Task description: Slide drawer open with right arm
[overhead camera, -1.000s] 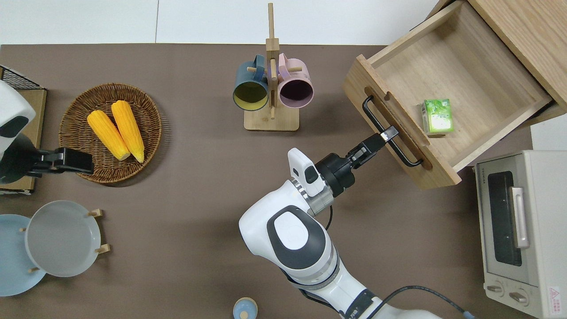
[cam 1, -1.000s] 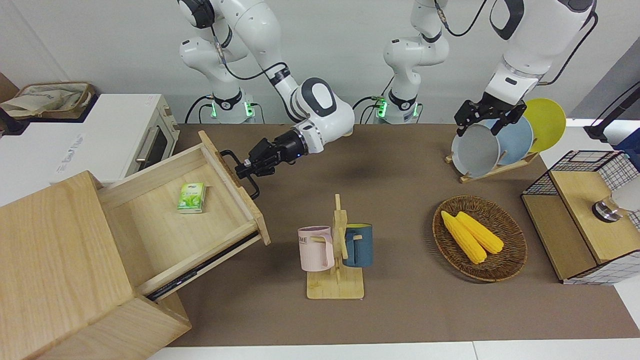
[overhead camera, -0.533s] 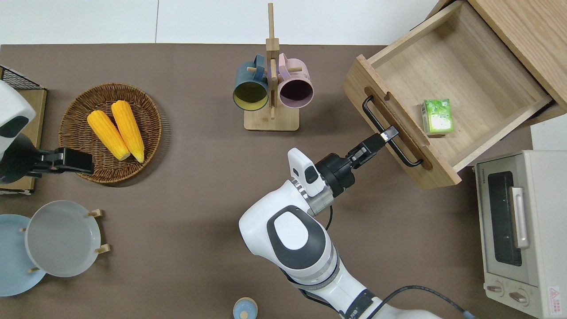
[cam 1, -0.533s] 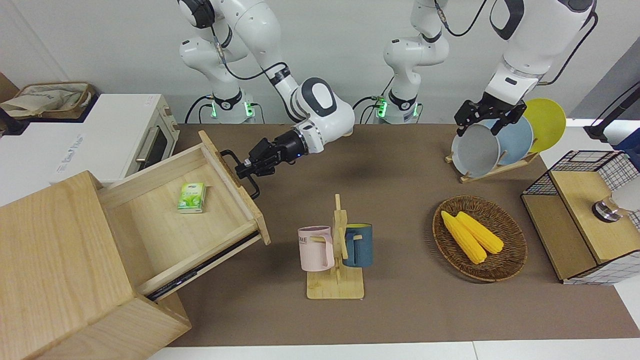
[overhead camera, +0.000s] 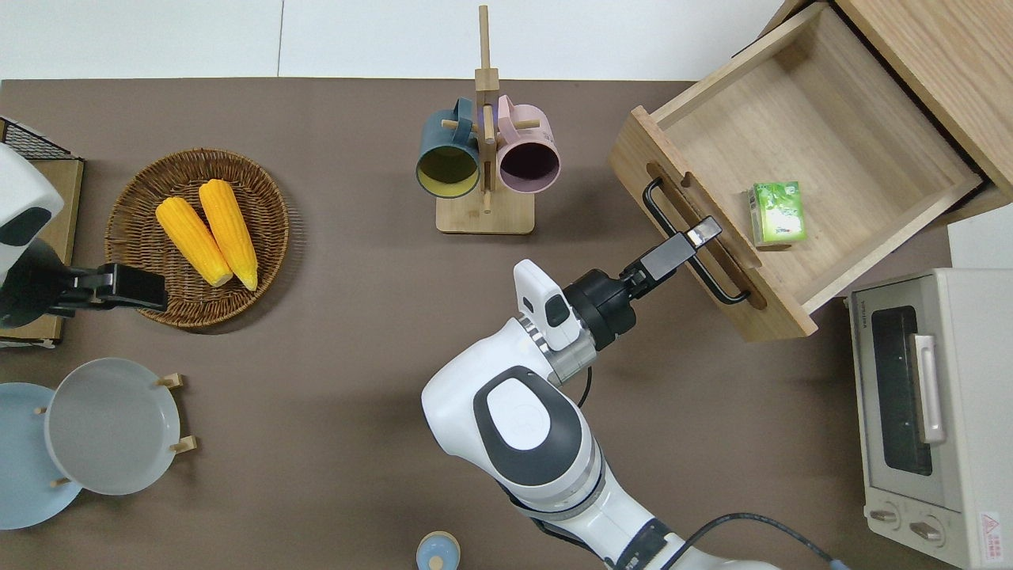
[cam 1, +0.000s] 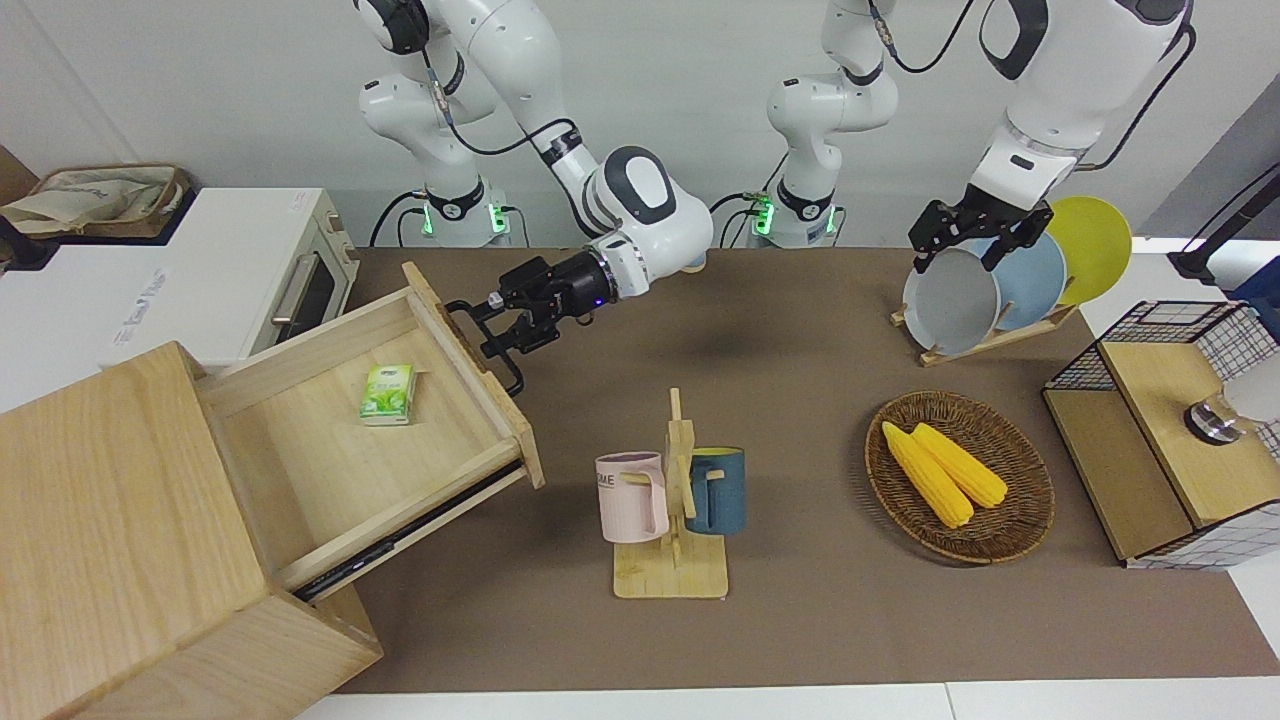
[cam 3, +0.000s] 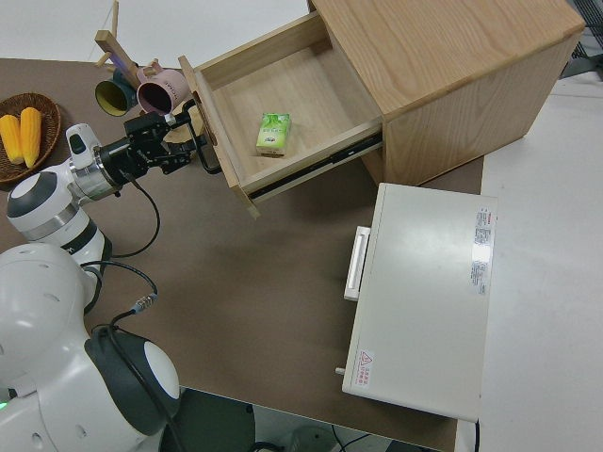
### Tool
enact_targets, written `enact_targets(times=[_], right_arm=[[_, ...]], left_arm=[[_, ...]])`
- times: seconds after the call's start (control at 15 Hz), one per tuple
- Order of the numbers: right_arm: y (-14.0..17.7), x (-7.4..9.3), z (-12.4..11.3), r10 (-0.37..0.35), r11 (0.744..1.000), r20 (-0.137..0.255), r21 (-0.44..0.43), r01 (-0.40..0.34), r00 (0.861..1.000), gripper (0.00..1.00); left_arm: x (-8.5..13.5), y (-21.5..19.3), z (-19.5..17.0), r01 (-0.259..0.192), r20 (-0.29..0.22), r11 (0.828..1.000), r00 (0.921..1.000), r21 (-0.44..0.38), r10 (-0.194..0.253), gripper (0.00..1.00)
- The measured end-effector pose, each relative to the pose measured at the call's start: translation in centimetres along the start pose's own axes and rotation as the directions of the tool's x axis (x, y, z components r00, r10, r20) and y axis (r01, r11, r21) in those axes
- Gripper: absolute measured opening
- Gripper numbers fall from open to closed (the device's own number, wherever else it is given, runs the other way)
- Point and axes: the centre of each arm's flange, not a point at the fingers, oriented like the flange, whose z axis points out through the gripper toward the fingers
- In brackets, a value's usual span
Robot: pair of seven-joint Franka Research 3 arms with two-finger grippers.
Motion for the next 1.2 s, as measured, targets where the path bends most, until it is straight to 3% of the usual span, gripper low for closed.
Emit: enact_targets(times=[0.13, 0.6, 0.93, 1.2], right_arm=[[0.5, 0.1, -0.2, 0.027, 1.0, -0.002, 0.001, -0.027, 1.0, 0.98], [0.8, -0.2, -0.9, 0.107, 0.994, 0.011, 0.035, -0.108, 0.994, 0.99], [0.9, -0.6, -3.9, 0.184, 0.976, 0.02, 0.113, -0.185, 0.983, 0.99], [3.5, -0.2, -5.6, 0.271, 0.922, 0.104, 0.257, -0.289, 0.957, 0.99]], left_arm=[[0.0, 0.0, 0.0, 0.0, 0.0, 1.0, 1.0, 0.0, 0.0, 1.0], [0.0, 0.0, 0.0, 0.0, 0.0, 1.0, 1.0, 0.0, 0.0, 1.0], [0.0, 0.0, 0.0, 0.0, 0.0, 1.0, 1.0, 0.0, 0.0, 0.99], [0.0, 0.0, 0.0, 0.0, 0.0, 1.0, 1.0, 0.0, 0.0, 0.99]])
